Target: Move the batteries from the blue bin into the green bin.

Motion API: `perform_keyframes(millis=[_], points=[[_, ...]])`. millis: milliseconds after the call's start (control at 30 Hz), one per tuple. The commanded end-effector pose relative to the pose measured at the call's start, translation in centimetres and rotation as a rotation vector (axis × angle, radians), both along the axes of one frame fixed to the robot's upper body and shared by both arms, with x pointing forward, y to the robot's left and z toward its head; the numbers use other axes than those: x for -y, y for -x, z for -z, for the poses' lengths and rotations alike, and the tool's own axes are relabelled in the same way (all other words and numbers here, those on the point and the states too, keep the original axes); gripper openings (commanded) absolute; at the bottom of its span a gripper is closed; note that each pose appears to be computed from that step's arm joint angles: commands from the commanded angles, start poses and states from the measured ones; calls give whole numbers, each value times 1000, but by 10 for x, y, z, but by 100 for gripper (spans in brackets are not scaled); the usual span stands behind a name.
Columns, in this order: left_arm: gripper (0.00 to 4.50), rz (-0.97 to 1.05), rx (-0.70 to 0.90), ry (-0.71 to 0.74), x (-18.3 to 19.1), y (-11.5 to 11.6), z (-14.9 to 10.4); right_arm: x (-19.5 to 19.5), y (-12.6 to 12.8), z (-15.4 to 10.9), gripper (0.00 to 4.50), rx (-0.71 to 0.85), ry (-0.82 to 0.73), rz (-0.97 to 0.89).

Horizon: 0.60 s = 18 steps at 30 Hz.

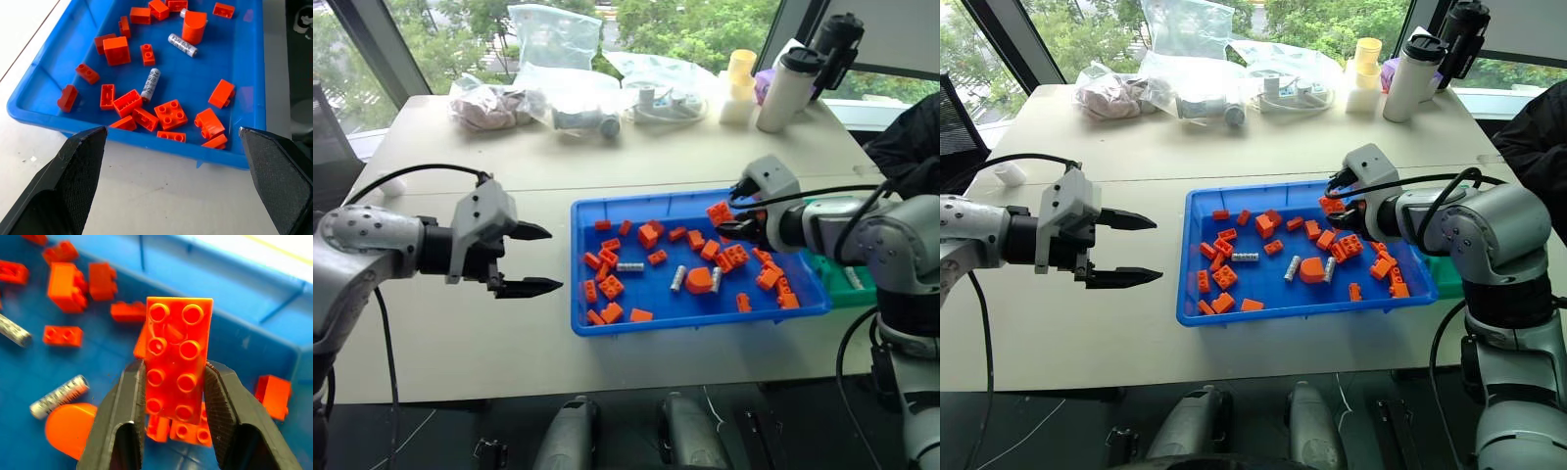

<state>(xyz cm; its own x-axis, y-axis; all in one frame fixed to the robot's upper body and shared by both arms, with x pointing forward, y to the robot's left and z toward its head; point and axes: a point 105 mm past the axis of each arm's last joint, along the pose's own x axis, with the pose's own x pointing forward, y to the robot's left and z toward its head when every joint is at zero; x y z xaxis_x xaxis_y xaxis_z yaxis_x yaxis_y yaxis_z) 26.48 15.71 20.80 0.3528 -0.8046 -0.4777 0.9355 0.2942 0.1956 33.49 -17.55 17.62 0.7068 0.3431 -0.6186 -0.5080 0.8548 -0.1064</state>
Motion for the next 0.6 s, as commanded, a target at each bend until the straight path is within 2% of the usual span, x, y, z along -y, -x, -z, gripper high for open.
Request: perform_keyframes(millis=[33,100,200,333,433,600], points=[[450,10,46,-5,2,-2,-7,1,-6,-9,349,68,25,-45],[450,10,47,4,3,-3,-8,4,-11,-13,447,95,49,-57],[450,0,35,27,2,-2,-9,-8,-15,-36,447,182,-6,-141],[450,7,-6,29,1,4,-4,-52,3,-57,447,318,-111,-470],[450,-8,-11,13,-3,4,-1,-75,23,-49,447,275,-174,-681],[450,-36,3,-16,-10,6,-4,-93,20,-22,447,241,-69,-854]])
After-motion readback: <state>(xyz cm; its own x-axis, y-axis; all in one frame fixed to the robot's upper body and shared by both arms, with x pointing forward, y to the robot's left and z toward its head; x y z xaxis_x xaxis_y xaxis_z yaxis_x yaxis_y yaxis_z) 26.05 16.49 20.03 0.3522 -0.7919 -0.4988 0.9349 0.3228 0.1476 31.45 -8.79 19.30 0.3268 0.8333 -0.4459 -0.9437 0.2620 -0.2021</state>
